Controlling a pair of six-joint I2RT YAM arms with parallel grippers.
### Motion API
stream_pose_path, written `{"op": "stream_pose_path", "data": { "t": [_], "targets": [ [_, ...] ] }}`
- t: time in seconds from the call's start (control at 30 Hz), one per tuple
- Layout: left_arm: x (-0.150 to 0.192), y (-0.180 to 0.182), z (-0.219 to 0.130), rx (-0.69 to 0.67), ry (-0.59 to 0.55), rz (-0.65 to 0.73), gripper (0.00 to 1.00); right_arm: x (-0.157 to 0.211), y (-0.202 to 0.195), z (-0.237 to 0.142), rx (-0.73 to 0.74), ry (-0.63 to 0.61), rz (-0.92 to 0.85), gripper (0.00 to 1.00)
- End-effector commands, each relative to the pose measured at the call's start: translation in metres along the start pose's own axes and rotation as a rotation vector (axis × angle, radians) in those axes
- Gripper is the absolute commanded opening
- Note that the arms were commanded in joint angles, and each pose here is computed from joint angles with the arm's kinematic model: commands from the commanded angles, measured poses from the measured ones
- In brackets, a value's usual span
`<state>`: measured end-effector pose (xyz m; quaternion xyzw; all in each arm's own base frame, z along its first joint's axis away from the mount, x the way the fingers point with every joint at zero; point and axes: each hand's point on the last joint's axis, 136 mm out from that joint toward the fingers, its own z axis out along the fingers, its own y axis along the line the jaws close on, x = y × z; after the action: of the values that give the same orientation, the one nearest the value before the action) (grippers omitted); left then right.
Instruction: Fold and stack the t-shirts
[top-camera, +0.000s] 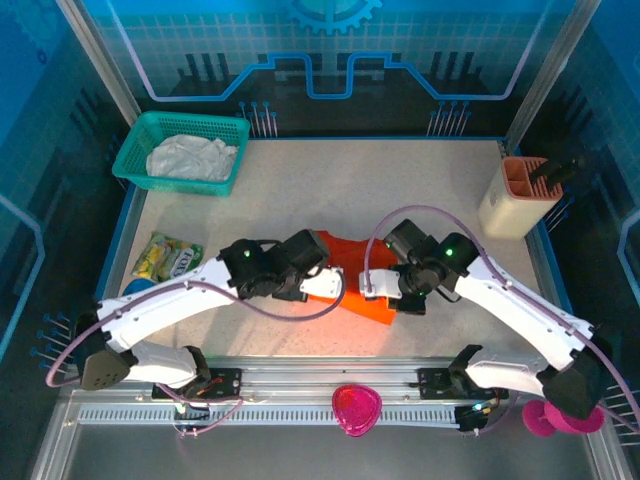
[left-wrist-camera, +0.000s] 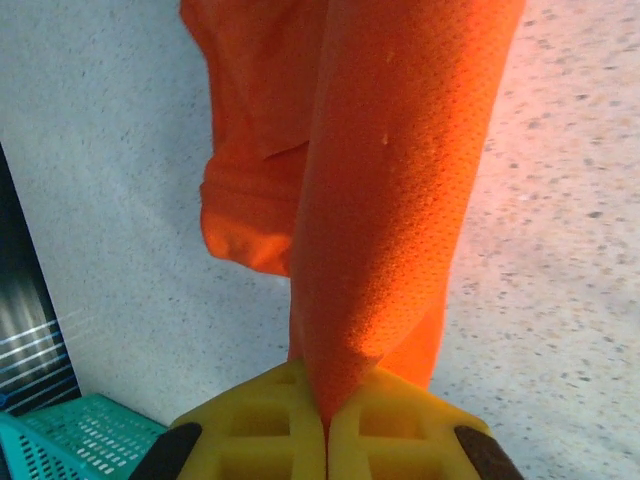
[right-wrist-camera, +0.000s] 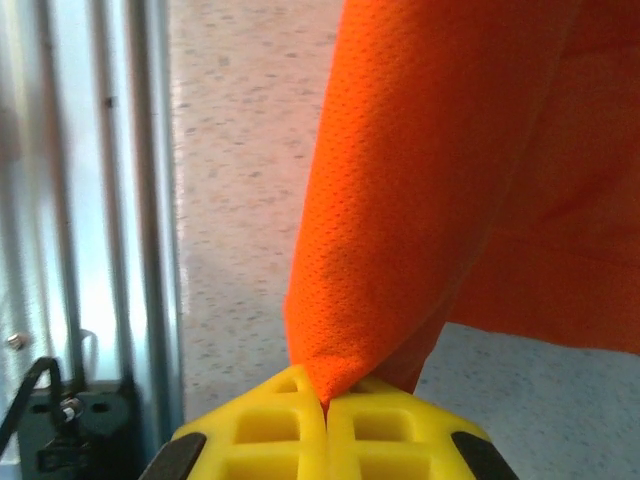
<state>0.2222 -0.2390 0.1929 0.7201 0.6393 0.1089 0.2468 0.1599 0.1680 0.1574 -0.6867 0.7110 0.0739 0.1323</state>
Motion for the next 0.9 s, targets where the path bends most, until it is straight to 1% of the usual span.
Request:
{"op": "stream_pose_path", "data": {
  "t": [0.0, 0.17, 0.3, 0.4, 0.6, 0.87],
  "targets": [
    [-0.003, 0.021, 0.013, 0.009, -0.028, 0.014, 0.00, -0.003, -0.035, -0.002, 0.056, -0.017, 0.018, 0.00],
    [-0.002, 0.052, 0.036, 0.026, -0.067, -0.026, 0.00, 0.001, -0.069, 0.008, 0.022, -0.036, 0.061, 0.00],
    [-0.001, 0.076, 0.055, 0.048, -0.078, -0.044, 0.00, 0.008, -0.096, 0.017, -0.005, -0.043, 0.100, 0.00],
    [0.004, 0.087, 0.071, 0.083, -0.072, -0.067, 0.00, 0.013, -0.116, 0.024, -0.012, -0.045, 0.129, 0.00],
    [0.019, 0.090, 0.113, 0.152, -0.037, -0.106, 0.00, 0.023, -0.147, 0.043, -0.024, -0.035, 0.182, 0.00],
    [0.035, 0.110, 0.158, 0.109, -0.048, -0.153, 0.00, 0.038, -0.188, 0.074, 0.053, 0.009, 0.284, 0.00]
  ]
}}
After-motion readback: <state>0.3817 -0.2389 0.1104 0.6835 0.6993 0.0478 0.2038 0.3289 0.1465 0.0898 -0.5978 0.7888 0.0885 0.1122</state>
